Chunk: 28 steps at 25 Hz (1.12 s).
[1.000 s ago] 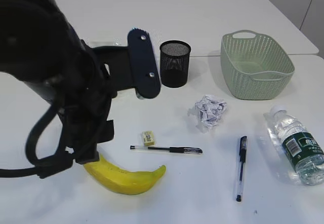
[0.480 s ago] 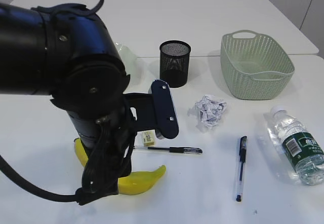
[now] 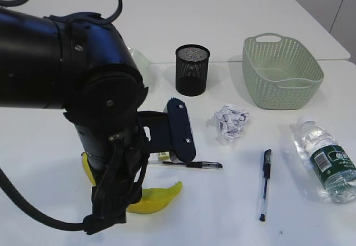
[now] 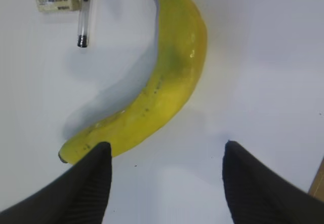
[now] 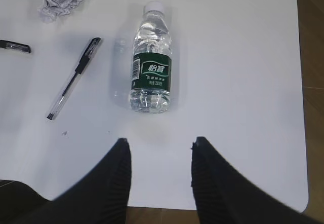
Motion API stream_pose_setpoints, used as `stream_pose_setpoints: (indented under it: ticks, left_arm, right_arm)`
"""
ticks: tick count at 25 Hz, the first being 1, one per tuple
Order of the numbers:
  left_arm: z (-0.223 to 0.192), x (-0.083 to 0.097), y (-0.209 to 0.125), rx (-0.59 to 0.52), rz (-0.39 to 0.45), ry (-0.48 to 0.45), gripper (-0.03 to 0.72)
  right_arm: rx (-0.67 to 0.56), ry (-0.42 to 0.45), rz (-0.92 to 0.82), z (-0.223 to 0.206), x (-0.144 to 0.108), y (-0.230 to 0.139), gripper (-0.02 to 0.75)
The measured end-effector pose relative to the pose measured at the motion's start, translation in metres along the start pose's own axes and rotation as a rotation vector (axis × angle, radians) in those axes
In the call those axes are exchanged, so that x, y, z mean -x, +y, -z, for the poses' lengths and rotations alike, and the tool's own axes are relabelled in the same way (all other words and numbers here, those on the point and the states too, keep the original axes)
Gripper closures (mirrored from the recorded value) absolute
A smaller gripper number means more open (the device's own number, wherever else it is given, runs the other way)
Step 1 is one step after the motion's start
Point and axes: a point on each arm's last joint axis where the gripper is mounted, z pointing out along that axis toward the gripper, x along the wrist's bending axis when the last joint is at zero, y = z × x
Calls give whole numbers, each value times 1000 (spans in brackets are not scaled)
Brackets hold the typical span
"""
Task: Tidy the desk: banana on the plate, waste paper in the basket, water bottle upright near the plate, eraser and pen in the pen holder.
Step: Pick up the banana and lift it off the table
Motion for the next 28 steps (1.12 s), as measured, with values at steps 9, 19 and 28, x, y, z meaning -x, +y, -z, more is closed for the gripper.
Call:
stream_pose_setpoints:
  ticks: [9, 19, 28]
  left_arm:
    - [-21, 7, 5, -43, -48, -57, 205]
    - [-36, 9, 13, -10, -62, -50, 155]
    - [-40, 7, 21, 54, -76, -18, 142]
  right_arm:
    - [0, -1, 0, 0, 0, 0, 433]
    - [0, -9, 3, 0, 1, 0, 433]
    - [0, -25, 8, 0, 2, 0, 433]
